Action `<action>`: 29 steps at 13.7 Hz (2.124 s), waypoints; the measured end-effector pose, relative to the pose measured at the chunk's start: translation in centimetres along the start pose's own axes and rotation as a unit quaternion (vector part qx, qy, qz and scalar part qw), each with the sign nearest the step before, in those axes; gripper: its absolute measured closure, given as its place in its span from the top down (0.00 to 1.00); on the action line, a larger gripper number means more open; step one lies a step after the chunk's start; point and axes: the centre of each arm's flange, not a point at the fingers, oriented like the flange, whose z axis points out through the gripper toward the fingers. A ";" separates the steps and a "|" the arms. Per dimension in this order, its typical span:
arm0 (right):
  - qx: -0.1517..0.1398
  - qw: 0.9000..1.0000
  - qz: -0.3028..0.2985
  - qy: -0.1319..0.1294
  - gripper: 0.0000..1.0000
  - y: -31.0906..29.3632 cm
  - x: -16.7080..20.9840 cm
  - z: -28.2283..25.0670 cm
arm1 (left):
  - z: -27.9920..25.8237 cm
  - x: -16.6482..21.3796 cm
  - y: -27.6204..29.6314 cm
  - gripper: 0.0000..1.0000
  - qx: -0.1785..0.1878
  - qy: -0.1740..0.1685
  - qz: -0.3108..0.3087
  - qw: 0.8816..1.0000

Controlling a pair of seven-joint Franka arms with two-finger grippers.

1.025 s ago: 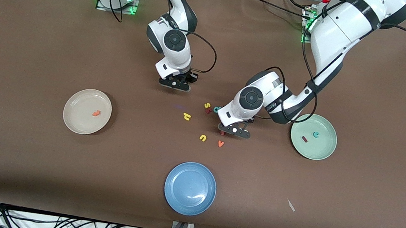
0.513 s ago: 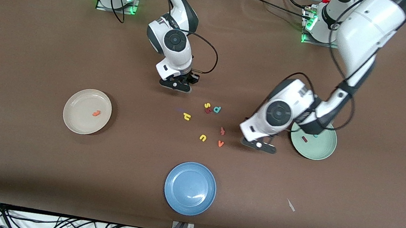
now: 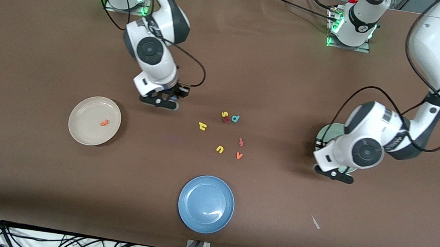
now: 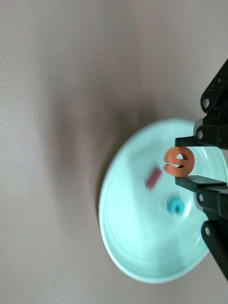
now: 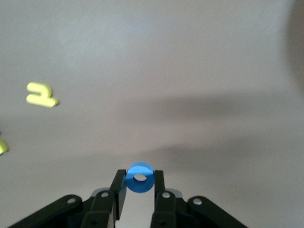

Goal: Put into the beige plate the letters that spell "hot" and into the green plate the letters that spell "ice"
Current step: 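Drop the e on green plate while the right gripper drops o on beige plate, then return the left arm to rest while the right gripper reaches the yellow letter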

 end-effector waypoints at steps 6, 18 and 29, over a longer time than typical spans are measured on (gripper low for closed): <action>-0.024 0.997 -0.073 0.011 0.28 12.4 6.8 -0.3 | 4.6 -0.7 -3.3 0.31 -0.019 -0.038 -0.005 0.999; -0.031 0.997 -0.056 0.045 0.85 22.4 11.0 2.2 | -7.2 -0.8 -2.4 1.00 -0.007 0.001 -0.003 1.000; -0.003 0.998 -0.026 0.060 1.00 0.0 5.1 -0.7 | -30.2 -11.3 -6.2 1.00 0.020 0.056 -0.054 0.997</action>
